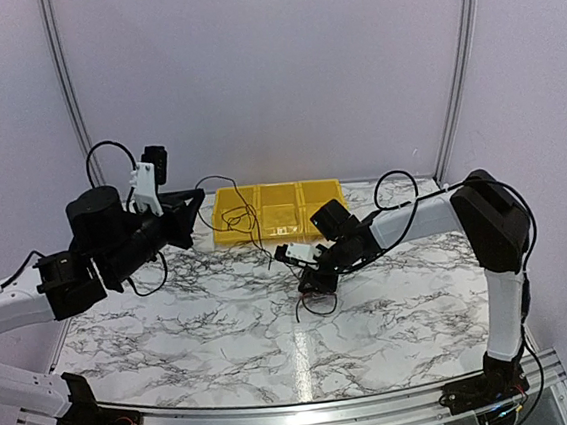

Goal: Untangle the cables

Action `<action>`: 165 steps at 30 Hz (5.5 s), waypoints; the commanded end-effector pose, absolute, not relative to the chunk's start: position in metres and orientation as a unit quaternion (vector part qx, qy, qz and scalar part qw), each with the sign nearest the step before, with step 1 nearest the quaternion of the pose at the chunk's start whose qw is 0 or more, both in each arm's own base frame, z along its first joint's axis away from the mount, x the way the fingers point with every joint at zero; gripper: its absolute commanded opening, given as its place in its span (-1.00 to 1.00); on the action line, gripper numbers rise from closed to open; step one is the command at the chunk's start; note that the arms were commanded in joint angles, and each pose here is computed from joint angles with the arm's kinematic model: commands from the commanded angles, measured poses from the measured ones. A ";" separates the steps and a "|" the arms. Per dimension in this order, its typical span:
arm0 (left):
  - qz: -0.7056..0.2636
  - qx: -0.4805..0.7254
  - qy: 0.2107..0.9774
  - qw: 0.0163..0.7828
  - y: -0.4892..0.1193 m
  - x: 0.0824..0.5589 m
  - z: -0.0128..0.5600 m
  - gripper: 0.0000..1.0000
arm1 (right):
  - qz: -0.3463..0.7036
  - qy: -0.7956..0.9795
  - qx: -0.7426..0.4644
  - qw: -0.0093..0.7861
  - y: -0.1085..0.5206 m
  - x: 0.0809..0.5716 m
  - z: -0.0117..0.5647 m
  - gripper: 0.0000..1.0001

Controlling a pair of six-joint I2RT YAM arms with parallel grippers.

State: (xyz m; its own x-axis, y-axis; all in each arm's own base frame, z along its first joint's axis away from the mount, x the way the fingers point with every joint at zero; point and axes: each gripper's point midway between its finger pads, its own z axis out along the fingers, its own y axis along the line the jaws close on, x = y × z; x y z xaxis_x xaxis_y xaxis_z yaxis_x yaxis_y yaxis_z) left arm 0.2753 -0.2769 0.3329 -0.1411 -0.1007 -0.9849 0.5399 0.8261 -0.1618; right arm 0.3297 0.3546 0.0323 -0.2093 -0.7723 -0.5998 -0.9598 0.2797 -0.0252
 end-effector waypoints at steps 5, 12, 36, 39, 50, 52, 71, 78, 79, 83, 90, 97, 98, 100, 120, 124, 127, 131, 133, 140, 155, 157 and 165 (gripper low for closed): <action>-0.215 0.077 0.653 0.722 -0.199 0.252 0.472 -1.00 | 0.154 0.780 -0.562 0.230 0.349 0.338 0.010 -0.98; -0.187 0.007 0.602 0.776 -0.125 0.221 0.543 -1.00 | 0.155 0.787 -0.555 0.221 0.346 0.339 0.005 -1.00; -0.170 0.032 0.633 0.755 -0.142 0.232 0.527 -1.00 | 0.163 0.775 -0.558 0.248 0.342 0.346 0.055 -0.13; -0.168 0.047 0.641 0.747 -0.157 0.240 0.516 -1.00 | 0.164 0.765 -0.561 0.270 0.342 0.346 0.078 -0.01; -0.185 0.096 0.680 0.703 -0.227 0.274 0.473 -1.00 | 0.063 0.738 -0.573 0.351 0.312 0.359 0.125 0.11; -0.191 0.110 0.685 0.694 -0.241 0.280 0.467 -1.00 | 0.029 0.736 -0.570 0.363 0.302 0.366 0.128 0.12; -0.161 0.126 0.708 0.676 -0.305 0.337 0.475 -1.00 | 0.023 0.779 -0.457 0.429 0.212 0.415 0.173 0.14; -0.166 0.112 0.700 0.685 -0.325 0.385 0.490 -1.00 | 0.041 0.778 -0.443 0.443 0.204 0.414 0.186 0.14; -0.172 0.109 0.699 0.685 -0.328 0.393 0.492 -1.00 | 0.041 0.777 -0.443 0.446 0.204 0.414 0.188 0.14; -0.184 0.087 0.695 0.690 -0.330 0.422 0.497 -1.00 | 0.042 0.779 -0.441 0.445 0.202 0.414 0.187 0.14; -0.218 0.070 0.674 0.702 -0.337 0.457 0.512 -1.00 | 0.044 0.779 -0.441 0.444 0.201 0.414 0.184 0.14; -0.228 0.055 0.639 0.732 -0.337 0.471 0.534 -1.00 | 0.045 0.779 -0.440 0.444 0.201 0.414 0.184 0.13; -0.229 0.054 0.634 0.736 -0.337 0.472 0.536 -1.00 | 0.044 0.780 -0.440 0.444 0.200 0.414 0.184 0.13; -0.233 0.054 0.622 0.745 -0.340 0.475 0.539 -1.00 | 0.045 0.780 -0.440 0.443 0.200 0.414 0.182 0.13; -0.225 0.041 0.681 0.695 -0.372 0.546 0.419 -1.00 | 0.051 0.782 -0.441 0.437 0.199 0.415 0.176 0.12; -0.238 0.031 0.671 0.702 -0.369 0.555 0.419 -1.00 | 0.051 0.782 -0.440 0.438 0.199 0.415 0.177 0.12; -0.245 0.030 0.671 0.699 -0.369 0.560 0.414 -1.00 | 0.050 0.783 -0.440 0.437 0.198 0.415 0.176 0.13; -0.255 0.038 0.659 0.707 -0.371 0.556 0.428 -1.00 | 0.051 0.783 -0.440 0.437 0.198 0.415 0.176 0.12; -0.263 0.036 0.644 0.717 -0.369 0.552 0.445 -1.00 | 0.051 0.783 -0.440 0.436 0.199 0.415 0.175 0.12; -0.274 0.031 0.578 0.768 -0.355 0.538 0.507 -1.00 | 0.055 0.787 -0.442 0.428 0.200 0.415 0.168 0.12; -0.305 0.024 0.601 0.739 -0.350 0.554 0.477 -1.00 | 0.053 0.789 -0.440 0.425 0.198 0.416 0.165 0.12; -0.321 0.036 0.622 0.713 -0.361 0.546 0.458 -1.00 | 0.053 0.789 -0.440 0.425 0.197 0.416 0.165 0.12; -0.309 0.112 0.680 0.655 -0.393 0.475 0.407 -1.00 | 0.061 0.785 -0.444 0.427 0.200 0.414 0.168 0.12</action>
State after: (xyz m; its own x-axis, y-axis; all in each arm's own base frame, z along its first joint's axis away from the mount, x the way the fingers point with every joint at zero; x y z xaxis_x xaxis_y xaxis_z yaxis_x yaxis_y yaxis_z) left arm 0.5286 -0.3860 0.3579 -0.1648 -0.2498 -0.9542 0.4787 0.8256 -0.2988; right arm 0.4116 0.1992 0.1635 -0.2465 -0.6643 -0.7057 -0.7509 0.5912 -0.2943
